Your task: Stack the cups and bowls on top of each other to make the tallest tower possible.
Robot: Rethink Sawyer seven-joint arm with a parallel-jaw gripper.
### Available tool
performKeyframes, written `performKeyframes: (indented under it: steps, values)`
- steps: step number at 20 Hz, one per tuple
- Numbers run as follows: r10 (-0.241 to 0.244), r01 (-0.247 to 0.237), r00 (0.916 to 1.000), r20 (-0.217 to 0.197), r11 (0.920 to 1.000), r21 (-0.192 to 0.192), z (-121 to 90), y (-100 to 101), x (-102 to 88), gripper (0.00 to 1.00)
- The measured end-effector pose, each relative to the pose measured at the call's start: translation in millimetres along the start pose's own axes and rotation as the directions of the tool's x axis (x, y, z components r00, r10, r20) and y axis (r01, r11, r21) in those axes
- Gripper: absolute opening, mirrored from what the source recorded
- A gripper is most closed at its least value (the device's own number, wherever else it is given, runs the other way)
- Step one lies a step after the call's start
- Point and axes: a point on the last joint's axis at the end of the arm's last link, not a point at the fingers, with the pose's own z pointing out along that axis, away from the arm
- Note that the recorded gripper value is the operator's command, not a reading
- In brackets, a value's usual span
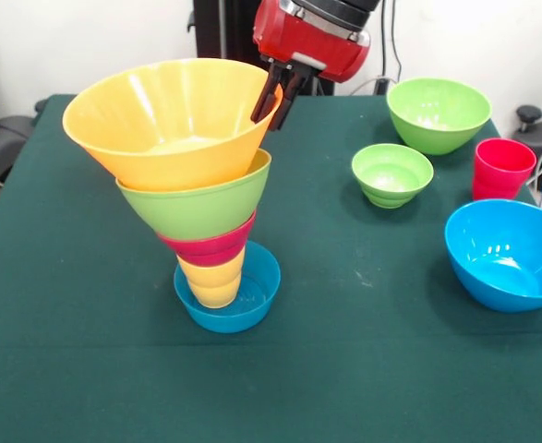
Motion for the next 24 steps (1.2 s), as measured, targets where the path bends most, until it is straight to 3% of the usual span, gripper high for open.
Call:
performKeyframes:
  steps: [12,13,24]
  values:
    - [0.040,-0.040,0.9992,-0.001,0.9988,-0.028,-4.0,4.1,-5.5,0.00]
    - [0.043,-0.043,0.9991,0.001,0.9986,-0.030,-4.4,4.4,-6.2,1.00]
    - [0.071,-0.070,0.9974,0.010,0.9965,-0.045,-6.7,4.9,-10.4,1.00]
